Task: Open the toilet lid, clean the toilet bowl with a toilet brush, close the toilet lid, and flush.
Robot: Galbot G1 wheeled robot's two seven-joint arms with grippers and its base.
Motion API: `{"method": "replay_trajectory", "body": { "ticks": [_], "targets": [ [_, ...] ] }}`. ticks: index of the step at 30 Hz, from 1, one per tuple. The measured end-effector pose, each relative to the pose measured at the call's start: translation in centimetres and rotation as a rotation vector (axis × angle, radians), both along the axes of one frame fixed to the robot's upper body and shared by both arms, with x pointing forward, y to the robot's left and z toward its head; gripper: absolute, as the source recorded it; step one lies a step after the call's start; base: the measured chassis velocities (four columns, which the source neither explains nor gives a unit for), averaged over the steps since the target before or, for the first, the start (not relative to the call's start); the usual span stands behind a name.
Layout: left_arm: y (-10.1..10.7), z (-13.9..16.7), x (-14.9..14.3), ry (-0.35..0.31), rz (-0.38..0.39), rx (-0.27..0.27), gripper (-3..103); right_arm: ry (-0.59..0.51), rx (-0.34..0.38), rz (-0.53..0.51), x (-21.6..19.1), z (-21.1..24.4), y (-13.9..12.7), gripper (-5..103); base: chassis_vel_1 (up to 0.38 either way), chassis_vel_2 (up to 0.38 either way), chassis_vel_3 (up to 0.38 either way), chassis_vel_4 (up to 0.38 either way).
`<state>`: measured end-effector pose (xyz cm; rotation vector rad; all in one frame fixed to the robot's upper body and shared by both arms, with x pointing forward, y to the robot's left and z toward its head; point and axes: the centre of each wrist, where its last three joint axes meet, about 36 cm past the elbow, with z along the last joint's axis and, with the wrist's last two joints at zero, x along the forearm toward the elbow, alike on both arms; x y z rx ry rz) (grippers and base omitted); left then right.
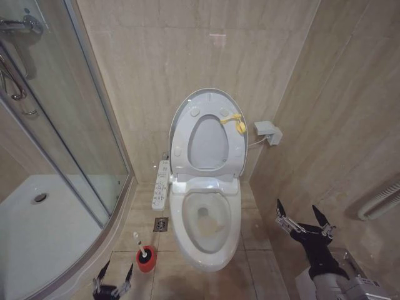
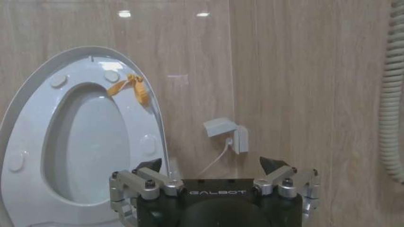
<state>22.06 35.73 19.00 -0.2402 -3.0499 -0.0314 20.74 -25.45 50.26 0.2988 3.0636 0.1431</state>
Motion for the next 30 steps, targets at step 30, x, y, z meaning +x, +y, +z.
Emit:
{"method": "replay_trajectory", "body": {
  "ticks": [30],
  "targets": [
    [3.8, -4.8, 10.1, 0.008, -0.106, -0.016, 94, 0.0, 0.0, 0.0, 0.0, 0.0, 0.0, 100, 0.0, 0.0, 0.0, 0.0]
  ]
}}
